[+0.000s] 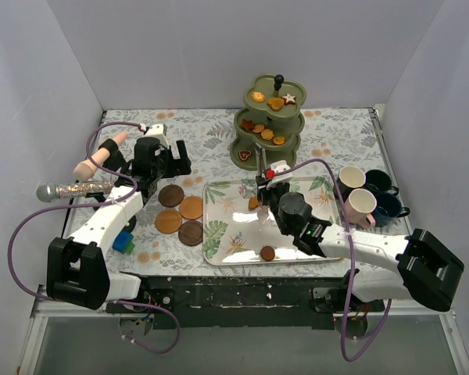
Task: Serve the afternoon tea
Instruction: Pick up the desert from the tray.
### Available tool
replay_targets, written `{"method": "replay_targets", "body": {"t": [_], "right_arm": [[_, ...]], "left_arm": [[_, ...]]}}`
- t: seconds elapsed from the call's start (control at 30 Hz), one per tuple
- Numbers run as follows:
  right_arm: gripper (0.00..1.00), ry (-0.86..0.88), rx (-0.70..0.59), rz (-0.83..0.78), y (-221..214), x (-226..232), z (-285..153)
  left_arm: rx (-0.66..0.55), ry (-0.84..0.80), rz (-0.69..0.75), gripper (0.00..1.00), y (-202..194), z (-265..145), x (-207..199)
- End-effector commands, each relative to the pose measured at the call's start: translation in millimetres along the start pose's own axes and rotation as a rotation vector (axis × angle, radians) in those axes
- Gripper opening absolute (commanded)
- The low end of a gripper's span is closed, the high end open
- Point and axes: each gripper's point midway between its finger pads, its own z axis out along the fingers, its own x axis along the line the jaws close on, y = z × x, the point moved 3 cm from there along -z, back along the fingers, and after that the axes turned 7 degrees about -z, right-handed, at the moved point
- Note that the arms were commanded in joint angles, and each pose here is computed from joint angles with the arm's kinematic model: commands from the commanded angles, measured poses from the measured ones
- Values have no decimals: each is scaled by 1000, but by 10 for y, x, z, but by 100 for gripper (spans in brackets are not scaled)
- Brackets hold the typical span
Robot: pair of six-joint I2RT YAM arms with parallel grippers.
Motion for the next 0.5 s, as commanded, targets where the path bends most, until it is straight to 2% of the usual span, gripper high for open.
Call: {"method": "replay_targets", "body": {"t": [0.0, 0.47], "right_arm": [[45, -80, -134, 14, 338, -175, 168], [43, -65, -289, -183, 560, -92, 723]], "left_arm": [[-30, -20, -2, 98, 81, -43, -38], [-25, -6, 4, 98, 65, -17, -12]]}}
